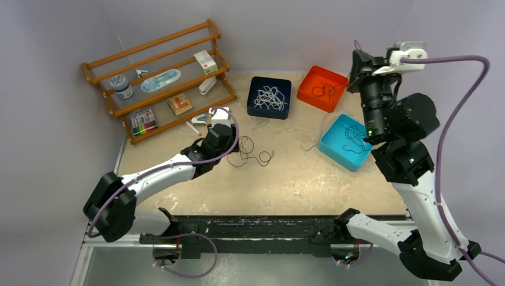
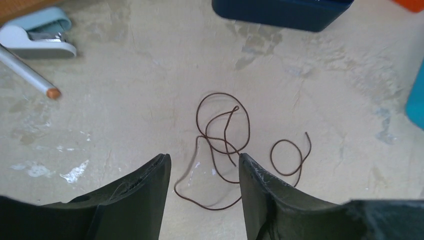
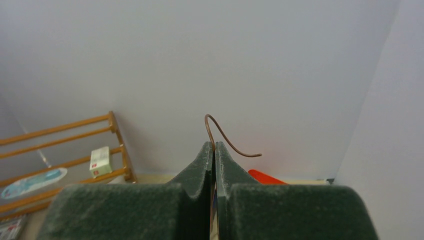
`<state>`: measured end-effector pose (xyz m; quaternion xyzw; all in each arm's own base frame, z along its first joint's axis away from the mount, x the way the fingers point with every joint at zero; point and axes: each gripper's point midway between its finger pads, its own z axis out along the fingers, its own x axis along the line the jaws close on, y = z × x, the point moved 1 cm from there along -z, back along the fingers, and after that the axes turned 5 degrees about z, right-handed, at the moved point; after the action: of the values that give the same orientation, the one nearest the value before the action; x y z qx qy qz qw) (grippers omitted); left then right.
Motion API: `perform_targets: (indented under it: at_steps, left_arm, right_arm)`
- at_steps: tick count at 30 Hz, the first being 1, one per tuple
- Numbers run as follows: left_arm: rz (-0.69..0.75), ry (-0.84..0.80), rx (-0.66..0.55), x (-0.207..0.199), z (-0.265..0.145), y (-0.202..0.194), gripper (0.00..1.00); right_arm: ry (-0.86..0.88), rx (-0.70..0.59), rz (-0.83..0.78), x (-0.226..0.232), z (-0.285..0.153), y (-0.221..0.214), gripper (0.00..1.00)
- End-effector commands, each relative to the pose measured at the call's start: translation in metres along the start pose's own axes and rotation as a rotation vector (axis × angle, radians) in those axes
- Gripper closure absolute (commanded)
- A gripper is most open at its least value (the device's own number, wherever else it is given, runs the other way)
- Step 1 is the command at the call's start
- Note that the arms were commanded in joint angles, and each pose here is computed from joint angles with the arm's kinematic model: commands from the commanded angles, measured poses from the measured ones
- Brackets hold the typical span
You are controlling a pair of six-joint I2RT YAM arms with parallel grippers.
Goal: Untangle the cables
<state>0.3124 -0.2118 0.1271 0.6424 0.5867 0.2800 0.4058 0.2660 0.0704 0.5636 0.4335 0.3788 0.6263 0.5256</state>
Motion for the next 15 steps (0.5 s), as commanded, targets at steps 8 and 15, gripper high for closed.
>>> perform_targets:
  at_steps: [8, 15]
  left_arm:
    - [-0.036, -0.050, -0.156, -0.006, -0.040, 0.067, 0.47]
    - [-0.031, -0.238, -0.348, -0.038, -0.068, 0.129, 0.45]
  right_arm:
    - [0.156, 0.108, 0.075, 0.043, 0.015, -0.047, 1.00]
    - [0.300, 0.180, 0.121, 0.079, 0.022, -0.075, 1.00]
